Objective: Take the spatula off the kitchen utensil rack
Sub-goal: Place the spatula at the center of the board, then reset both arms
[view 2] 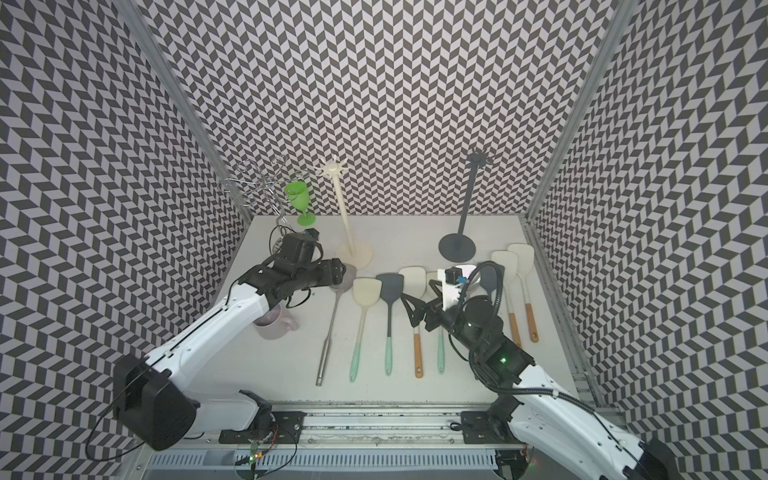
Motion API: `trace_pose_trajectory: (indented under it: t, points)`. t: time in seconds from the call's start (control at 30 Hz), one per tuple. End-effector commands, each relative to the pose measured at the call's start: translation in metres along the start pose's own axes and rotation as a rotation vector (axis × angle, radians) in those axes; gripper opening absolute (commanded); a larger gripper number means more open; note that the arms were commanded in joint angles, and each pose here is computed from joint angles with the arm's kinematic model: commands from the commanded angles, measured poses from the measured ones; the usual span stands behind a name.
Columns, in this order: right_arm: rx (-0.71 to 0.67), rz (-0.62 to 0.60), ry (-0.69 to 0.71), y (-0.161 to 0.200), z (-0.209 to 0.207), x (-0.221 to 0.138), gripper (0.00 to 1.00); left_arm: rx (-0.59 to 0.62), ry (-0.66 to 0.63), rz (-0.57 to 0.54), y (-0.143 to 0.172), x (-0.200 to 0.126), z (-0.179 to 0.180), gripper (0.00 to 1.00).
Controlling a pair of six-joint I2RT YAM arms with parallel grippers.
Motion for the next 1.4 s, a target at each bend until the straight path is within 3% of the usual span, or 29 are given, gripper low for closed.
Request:
trace_pose_trajectory:
  t: [0.0, 0.07, 0.2, 0.43, 0.57, 0.8, 1.0, 1.2, 1.37]
  points:
    - [-0.062, -0.104, -0.021, -0.02, 0.009, -0.016, 1.0, -0.016, 0.054, -0.126, -0.005, -0.028, -0.006, 0.83]
    - [-0.104, -0.143, -0.032, -0.026, 0.013, -0.027, 1.0, -0.018, 0.072, -0.213, -0.003, -0.051, -0.01, 0.84]
    - [-0.128, -0.238, -0.054, -0.033, 0.016, -0.051, 1.0, -0.02, 0.159, -0.4, 0.012, -0.096, -0.016, 1.0]
    - [-0.164, -0.334, -0.096, -0.034, 0.017, -0.083, 1.0, -0.028, 0.224, -0.594, 0.046, -0.138, -0.002, 1.0]
    - [-0.154, -0.348, -0.044, -0.029, 0.01, -0.084, 1.0, -0.073, 0.218, -0.691, 0.065, -0.151, 0.011, 1.0]
    - [-0.178, -0.323, 0.045, -0.019, -0.002, -0.06, 1.0, -0.056, 0.197, -0.743, 0.071, -0.126, 0.011, 1.0]
    - [-0.217, -0.35, 0.117, -0.012, -0.015, -0.032, 1.0, 0.059, -0.005, -0.7, 0.053, -0.082, 0.011, 1.0]
    - [-0.192, -0.37, 0.198, -0.021, -0.046, -0.006, 1.0, 0.031, -0.116, -0.696, 0.033, -0.053, 0.061, 1.0]
    - [-0.131, -0.453, 0.311, -0.031, -0.084, -0.005, 1.0, -0.036, -0.286, -0.678, 0.033, -0.037, 0.117, 1.0]
Point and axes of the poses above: each gripper's point midway between its finger pads, its own x axis out along the fingers, its own z axis along the line the jaws close on, y = z × x, the point moved 10 cm from there along -x, back along the fingers, and after that the axes turned 11 degrees about x, right-handed, at the moved point
